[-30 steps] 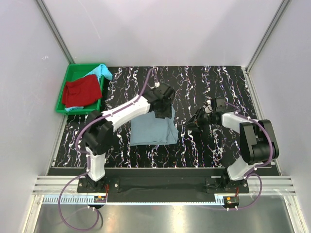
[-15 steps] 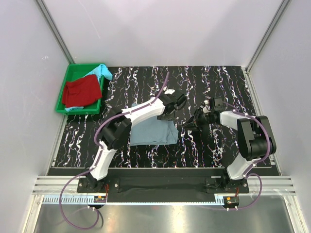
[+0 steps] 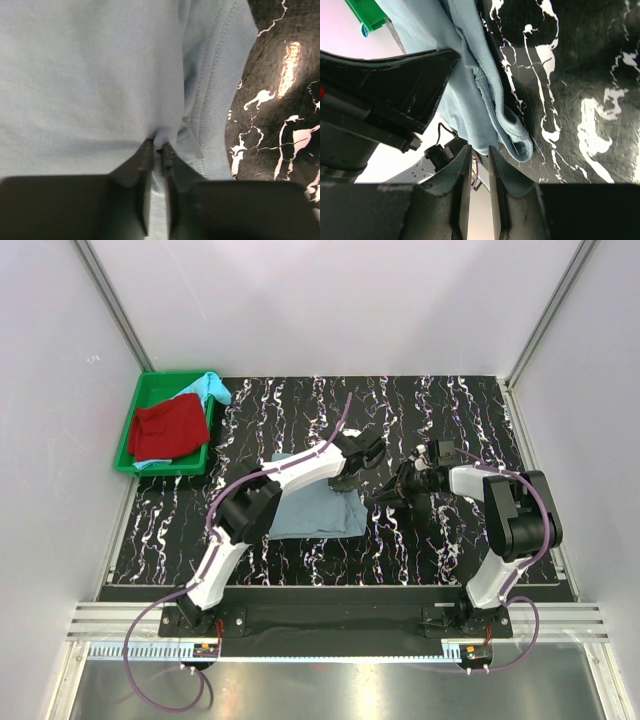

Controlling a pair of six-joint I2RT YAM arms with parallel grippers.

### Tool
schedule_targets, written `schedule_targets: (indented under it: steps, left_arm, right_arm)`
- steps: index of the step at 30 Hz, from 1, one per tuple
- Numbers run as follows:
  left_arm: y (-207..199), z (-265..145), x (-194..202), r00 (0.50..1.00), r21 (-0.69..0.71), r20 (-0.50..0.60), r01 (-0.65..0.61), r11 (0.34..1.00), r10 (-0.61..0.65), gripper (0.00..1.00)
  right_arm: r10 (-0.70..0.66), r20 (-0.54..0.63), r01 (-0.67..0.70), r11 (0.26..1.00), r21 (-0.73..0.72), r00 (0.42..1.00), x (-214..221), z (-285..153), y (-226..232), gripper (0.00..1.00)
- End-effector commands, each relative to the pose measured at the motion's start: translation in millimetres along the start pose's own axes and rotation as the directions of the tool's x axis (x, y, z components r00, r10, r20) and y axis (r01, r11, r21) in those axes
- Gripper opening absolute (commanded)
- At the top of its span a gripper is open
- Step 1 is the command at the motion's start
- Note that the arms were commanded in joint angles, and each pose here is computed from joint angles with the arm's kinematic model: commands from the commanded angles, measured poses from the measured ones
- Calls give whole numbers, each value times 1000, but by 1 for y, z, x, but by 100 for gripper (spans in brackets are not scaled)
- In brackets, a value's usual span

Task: Fold and stack the t-shirts
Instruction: Fold the tshirt

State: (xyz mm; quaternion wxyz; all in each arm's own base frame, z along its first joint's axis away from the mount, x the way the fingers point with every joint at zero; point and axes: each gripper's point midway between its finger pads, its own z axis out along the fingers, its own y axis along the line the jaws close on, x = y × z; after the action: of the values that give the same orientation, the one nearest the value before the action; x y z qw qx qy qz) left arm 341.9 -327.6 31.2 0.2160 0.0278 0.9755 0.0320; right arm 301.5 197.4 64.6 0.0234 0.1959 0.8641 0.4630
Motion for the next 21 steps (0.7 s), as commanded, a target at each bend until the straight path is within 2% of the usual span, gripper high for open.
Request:
schedule_targets:
  steps: [1, 3, 6, 8, 12, 21]
  left_arm:
    - [-11, -11, -17, 999, 51, 33, 24, 998, -26, 7]
    - [-6, -13, -19, 999, 54, 31, 29, 998, -30, 0]
    - [-1, -23, -23, 998, 77, 27, 46, 996, -48, 0]
    - [1, -31, -26, 998, 93, 31, 58, 994, -61, 0]
    - [6, -50, -31, 997, 132, 40, 64, 989, -70, 0]
    - [20, -62, -39, 996, 151, 49, 71, 986, -80, 0]
  right_arm:
    - [-30, -25, 28, 998, -47, 999, -2, 6, 15, 26]
    - [-33, -43, 31, 999, -45, 999, 0, 13, 16, 26]
    - [-52, -64, 50, 998, -44, 997, 3, 25, 22, 24]
    - [-56, -73, 53, 998, -40, 996, 2, 35, 26, 16]
    - [-58, -57, 58, 998, -10, 997, -3, 54, 28, 10]
    - [-84, -27, 85, 996, 16, 996, -29, 82, 33, 6]
